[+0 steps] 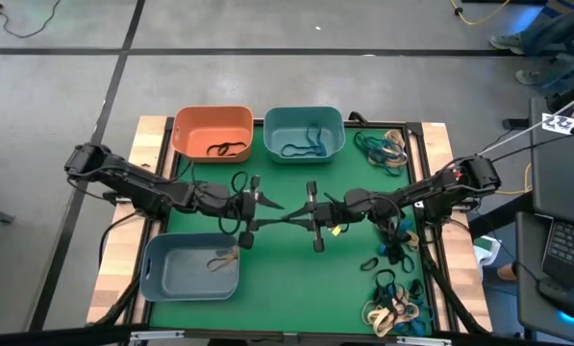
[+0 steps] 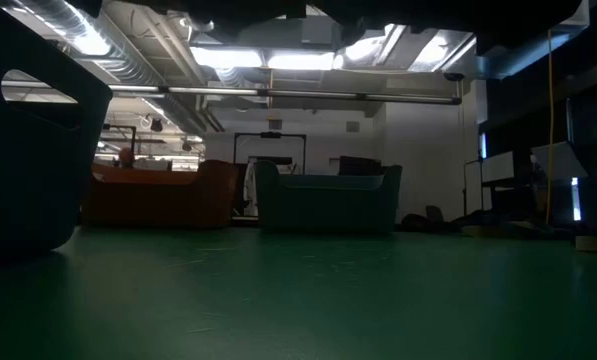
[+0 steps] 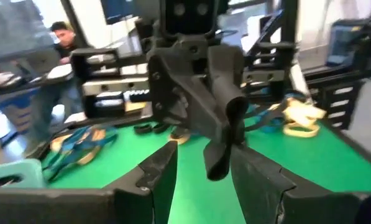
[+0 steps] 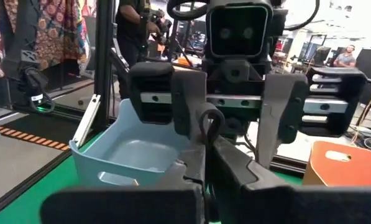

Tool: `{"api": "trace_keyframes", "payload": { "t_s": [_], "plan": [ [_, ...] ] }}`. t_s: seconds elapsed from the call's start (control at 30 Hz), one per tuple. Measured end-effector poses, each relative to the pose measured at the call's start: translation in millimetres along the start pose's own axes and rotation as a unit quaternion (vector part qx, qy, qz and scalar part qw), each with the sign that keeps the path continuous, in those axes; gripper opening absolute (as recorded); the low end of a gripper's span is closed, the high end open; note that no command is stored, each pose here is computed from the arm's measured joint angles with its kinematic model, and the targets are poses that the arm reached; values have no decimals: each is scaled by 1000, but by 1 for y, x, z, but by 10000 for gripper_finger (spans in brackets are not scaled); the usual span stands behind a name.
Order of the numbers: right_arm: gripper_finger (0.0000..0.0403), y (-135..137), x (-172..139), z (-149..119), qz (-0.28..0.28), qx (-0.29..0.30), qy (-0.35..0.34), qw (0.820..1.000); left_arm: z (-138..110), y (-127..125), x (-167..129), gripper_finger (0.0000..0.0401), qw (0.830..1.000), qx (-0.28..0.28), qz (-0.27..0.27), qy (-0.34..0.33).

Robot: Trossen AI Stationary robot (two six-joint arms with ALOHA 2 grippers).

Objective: Sort rubber bands into baskets
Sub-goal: Put the small black rubber band into the orange bin

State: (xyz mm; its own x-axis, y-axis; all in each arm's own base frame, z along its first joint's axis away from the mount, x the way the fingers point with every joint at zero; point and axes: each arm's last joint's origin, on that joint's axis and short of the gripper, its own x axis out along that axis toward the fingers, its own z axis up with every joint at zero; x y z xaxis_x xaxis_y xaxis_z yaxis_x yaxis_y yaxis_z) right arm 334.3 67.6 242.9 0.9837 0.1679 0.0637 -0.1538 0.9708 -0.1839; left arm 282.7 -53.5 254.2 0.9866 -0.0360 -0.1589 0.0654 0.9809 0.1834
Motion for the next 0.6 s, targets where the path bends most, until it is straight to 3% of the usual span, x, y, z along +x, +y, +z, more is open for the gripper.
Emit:
{"api": "trace_keyframes", "payload": {
  "t_s": [0.1,0.47,0.6],
  "plan": [
    [17,1,0,0,2,0,1,1000,-1,-6,4,145,999,-1,-51,-14],
    [17,1,0,-1,3,0,3,1000,-5,-7,9,145,998,-3,-53,-17],
    [17,0,0,1,-1,0,-7,1000,-5,-5,10,127,999,-3,-47,-19]
  ]
}}
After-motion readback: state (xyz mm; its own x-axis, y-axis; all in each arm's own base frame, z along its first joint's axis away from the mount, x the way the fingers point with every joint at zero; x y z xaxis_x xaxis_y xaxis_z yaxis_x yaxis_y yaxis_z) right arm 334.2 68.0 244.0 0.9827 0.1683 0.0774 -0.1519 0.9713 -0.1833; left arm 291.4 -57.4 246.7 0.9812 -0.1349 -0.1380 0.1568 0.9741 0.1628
